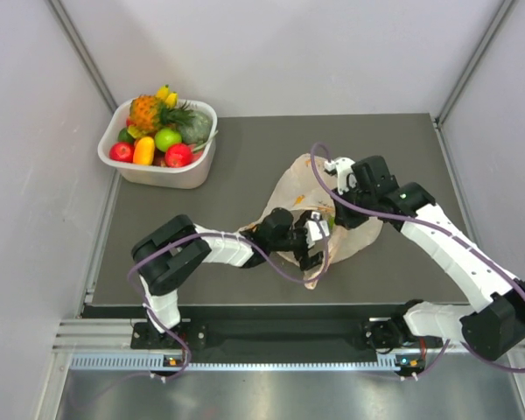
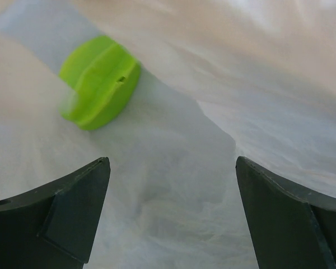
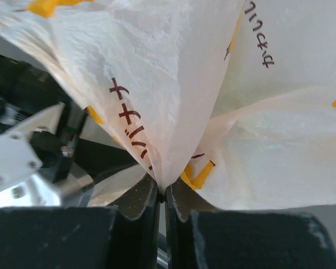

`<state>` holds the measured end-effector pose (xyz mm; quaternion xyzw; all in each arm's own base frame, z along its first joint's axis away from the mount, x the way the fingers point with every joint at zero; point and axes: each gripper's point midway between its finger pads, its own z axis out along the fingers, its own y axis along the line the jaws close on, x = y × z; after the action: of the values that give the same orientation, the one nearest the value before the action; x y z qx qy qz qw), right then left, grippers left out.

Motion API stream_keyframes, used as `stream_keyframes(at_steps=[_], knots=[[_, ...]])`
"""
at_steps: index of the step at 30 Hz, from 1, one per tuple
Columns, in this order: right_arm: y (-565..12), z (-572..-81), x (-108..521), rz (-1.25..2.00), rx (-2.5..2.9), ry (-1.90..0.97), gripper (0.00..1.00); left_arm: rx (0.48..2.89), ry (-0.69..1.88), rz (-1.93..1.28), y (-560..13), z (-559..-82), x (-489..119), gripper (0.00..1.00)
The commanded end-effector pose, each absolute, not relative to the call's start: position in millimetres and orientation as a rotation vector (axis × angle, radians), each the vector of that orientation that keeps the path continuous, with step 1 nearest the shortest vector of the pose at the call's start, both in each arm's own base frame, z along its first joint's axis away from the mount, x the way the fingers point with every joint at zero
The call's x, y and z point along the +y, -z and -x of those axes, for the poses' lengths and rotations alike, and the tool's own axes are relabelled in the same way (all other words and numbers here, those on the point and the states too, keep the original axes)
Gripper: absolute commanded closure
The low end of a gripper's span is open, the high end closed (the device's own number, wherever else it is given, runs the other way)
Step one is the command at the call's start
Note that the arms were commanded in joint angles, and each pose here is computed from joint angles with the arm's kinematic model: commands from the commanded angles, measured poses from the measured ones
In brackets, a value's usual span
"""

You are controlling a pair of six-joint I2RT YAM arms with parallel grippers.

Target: Untie the knot of the plastic bag and take out the fruit

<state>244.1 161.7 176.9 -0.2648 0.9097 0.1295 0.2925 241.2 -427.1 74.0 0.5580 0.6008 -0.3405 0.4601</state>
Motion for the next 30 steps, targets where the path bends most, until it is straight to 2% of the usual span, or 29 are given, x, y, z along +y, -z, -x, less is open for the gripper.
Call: stream_keyframes(at_steps=[1, 8, 13, 23, 27, 30], knots=[[-230.6, -249.0, 203.9, 0.854, 2.16, -0.579, 0.94, 1.326, 0.856, -1.305, -110.5, -226.4, -429.6, 0.01], [-272.1, -232.9, 235.2, 1.04, 1.934, -0.793, 1.0, 1.357, 0.816, -1.143, -116.2, -208.2, -422.7, 0.01], [-264.1, -227.7, 229.4, 1.073, 1.969, -0.773, 1.0, 1.399, 0.694, -1.002, -127.3, -213.7, -411.4, 0.01], [-205.9, -232.2, 151.7, 0.778, 2.401, -0.3, 1.0, 1.446, 0.594, -0.793, -177.3, -238.2, -369.9, 0.01], [-197.5, -222.1, 146.3, 0.738, 2.426, -0.305, 1.0, 1.472, 0.622, -0.901, -163.7, -251.1, -373.7, 0.01], [-198.4, -218.4, 151.1, 0.748, 2.4, -0.351, 1.0, 1.387, 0.688, -1.067, -156.7, -244.3, -390.4, 0.01]])
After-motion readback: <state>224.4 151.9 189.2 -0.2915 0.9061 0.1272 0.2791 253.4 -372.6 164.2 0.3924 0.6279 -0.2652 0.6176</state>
